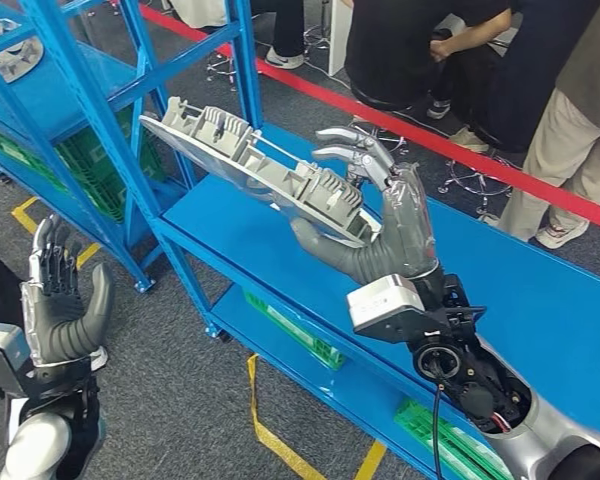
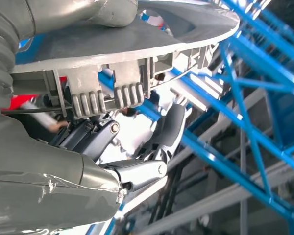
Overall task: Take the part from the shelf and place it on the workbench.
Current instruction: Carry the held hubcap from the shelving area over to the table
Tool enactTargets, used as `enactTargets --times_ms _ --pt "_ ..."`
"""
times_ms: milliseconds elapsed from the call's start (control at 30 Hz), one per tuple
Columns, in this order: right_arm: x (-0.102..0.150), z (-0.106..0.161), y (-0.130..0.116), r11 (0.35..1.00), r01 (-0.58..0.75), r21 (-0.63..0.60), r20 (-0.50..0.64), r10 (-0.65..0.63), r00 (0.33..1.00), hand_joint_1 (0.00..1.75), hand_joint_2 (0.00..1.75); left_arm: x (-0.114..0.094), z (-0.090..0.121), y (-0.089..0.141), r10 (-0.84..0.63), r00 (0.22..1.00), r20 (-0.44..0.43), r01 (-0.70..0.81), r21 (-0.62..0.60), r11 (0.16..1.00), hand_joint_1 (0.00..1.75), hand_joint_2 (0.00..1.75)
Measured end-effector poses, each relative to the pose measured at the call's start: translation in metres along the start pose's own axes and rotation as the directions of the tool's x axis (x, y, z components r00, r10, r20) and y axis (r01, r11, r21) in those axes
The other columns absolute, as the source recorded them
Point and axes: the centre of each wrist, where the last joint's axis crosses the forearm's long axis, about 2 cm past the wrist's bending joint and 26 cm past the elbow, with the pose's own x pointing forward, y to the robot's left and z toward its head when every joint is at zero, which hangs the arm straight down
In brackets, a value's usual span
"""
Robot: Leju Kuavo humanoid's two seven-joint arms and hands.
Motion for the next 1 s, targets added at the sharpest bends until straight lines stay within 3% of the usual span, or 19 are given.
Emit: enactTargets --times_ms 300,1000 --pt "0.01 -0.003 -0.002 0.996 0.092 -0.012 0.013 -0.092 0.996 1.75 1.75 0.001 0.002 -0.001 -0.009 1.0 0.0 0.009 0.012 1.0 0.0 1.75" --pt "0.019 -0.01 -0.006 0.991 0.13 -0.028 0.043 -0.128 0.991 1.75 1.75 0.004 0.003 -0.001 -0.008 1.0 0.008 0.008 0.011 1.0 0.0 1.75"
